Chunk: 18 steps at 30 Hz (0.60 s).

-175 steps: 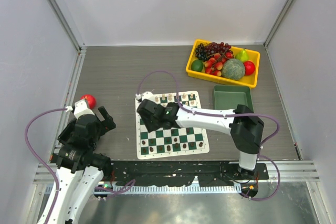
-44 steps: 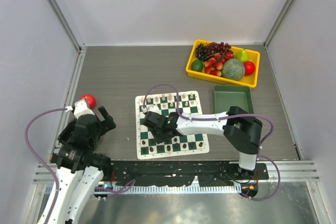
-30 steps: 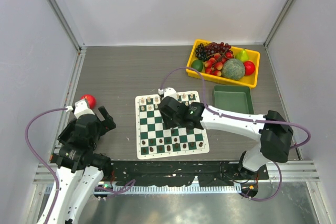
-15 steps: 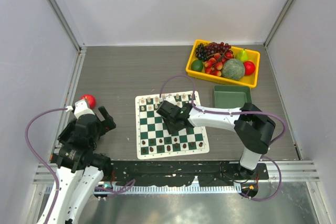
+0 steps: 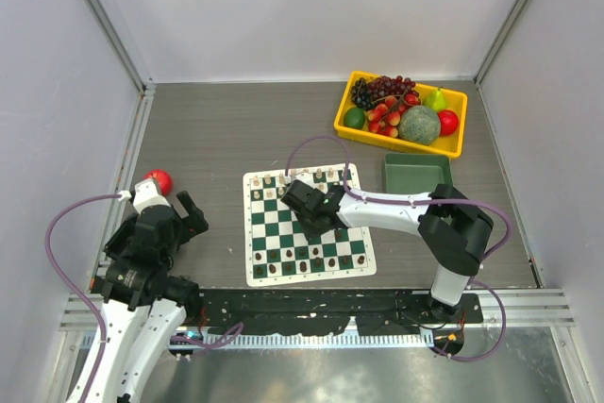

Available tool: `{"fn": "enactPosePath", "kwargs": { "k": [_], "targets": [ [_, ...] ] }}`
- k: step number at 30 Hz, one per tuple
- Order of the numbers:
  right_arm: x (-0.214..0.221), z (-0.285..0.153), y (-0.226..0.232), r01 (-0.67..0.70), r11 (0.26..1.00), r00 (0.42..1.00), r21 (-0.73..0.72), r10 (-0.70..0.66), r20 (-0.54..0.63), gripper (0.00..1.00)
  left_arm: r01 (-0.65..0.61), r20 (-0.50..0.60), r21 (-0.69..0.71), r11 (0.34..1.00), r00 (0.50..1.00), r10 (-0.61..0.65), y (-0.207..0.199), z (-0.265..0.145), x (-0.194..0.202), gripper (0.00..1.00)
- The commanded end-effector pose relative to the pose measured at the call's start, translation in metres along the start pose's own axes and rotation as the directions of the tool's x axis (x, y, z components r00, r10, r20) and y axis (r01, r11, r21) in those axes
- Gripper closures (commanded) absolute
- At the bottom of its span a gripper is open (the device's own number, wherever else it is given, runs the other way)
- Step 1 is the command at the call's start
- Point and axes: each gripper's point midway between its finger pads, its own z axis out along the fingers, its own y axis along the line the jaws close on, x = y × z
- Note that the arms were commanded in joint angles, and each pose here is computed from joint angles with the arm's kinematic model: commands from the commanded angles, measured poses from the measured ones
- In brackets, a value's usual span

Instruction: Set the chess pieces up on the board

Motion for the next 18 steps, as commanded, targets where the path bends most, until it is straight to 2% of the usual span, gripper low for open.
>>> {"fn": "enactPosePath", "kwargs": {
  "k": [1,4,13,18],
  "targets": [
    [-0.023,-0.008,0.012,-0.011,0.999,0.998,-0.049,0.014,0.062,0.81,0.006,0.018,0.003,1.0,1.0,-0.006,-0.002,0.002,-0.005,0.01],
    [-0.023,-0.013,0.011,-0.013,0.999,0.997,-0.052,0.017,0.073,0.85,0.005,0.017,0.002,1.0,1.0,-0.005,-0.002,0.002,-0.004,0.01],
    [-0.029,-0.049,-0.013,-0.06,0.998,0.985,-0.001,0.059,0.163,0.86,0.006,0.018,0.003,1.0,1.0,-0.006,-0.002,0.002,-0.005,0.01],
    [-0.01,-0.05,-0.023,-0.08,0.997,0.989,0.018,0.077,0.13,0.86,0.006,0.016,0.006,1.0,1.0,-0.006,-0.002,0.002,-0.004,0.01]
  ]
}}
